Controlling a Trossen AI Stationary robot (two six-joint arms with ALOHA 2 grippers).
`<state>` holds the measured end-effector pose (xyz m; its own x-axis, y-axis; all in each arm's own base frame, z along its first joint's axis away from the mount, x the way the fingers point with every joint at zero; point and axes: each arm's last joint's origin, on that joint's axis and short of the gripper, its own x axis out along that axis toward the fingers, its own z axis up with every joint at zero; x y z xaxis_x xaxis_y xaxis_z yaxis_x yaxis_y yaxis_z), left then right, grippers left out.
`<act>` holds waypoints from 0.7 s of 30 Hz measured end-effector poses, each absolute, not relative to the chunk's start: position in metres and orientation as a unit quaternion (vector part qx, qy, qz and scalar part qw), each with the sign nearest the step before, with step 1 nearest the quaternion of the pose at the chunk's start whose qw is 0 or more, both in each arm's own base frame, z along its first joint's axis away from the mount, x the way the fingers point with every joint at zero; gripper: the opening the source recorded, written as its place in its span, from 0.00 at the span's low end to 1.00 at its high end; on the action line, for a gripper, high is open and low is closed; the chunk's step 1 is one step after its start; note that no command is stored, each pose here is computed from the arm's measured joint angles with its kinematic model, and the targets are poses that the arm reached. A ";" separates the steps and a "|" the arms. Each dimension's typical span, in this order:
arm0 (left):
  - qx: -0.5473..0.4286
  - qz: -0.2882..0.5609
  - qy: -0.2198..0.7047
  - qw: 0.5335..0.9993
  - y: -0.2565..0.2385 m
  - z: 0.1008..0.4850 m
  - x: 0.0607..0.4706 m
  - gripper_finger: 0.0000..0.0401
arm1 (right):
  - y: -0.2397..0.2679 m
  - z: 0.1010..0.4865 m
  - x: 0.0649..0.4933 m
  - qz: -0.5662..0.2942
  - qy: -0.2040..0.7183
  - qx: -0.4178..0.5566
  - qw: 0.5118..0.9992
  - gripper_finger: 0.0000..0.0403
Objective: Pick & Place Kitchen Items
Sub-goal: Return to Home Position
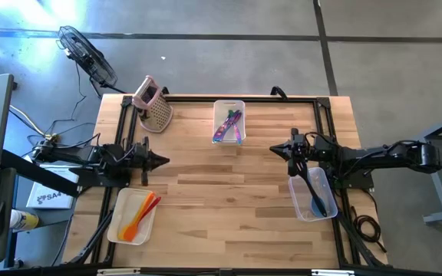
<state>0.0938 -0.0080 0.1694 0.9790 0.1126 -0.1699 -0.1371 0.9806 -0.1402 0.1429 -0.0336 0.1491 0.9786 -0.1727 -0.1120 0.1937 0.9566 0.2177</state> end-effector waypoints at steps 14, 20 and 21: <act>-0.090 0.062 0.068 0.992 -0.008 0.172 0.094 0.00 | -0.034 0.149 0.143 -0.093 0.046 0.115 0.988 0.01; -0.090 0.062 0.067 0.992 -0.008 0.172 0.094 0.00 | -0.034 0.149 0.143 -0.093 0.046 0.115 0.988 0.01; -0.090 0.062 0.067 0.992 -0.008 0.172 0.094 0.00 | -0.034 0.149 0.143 -0.093 0.046 0.115 0.988 0.01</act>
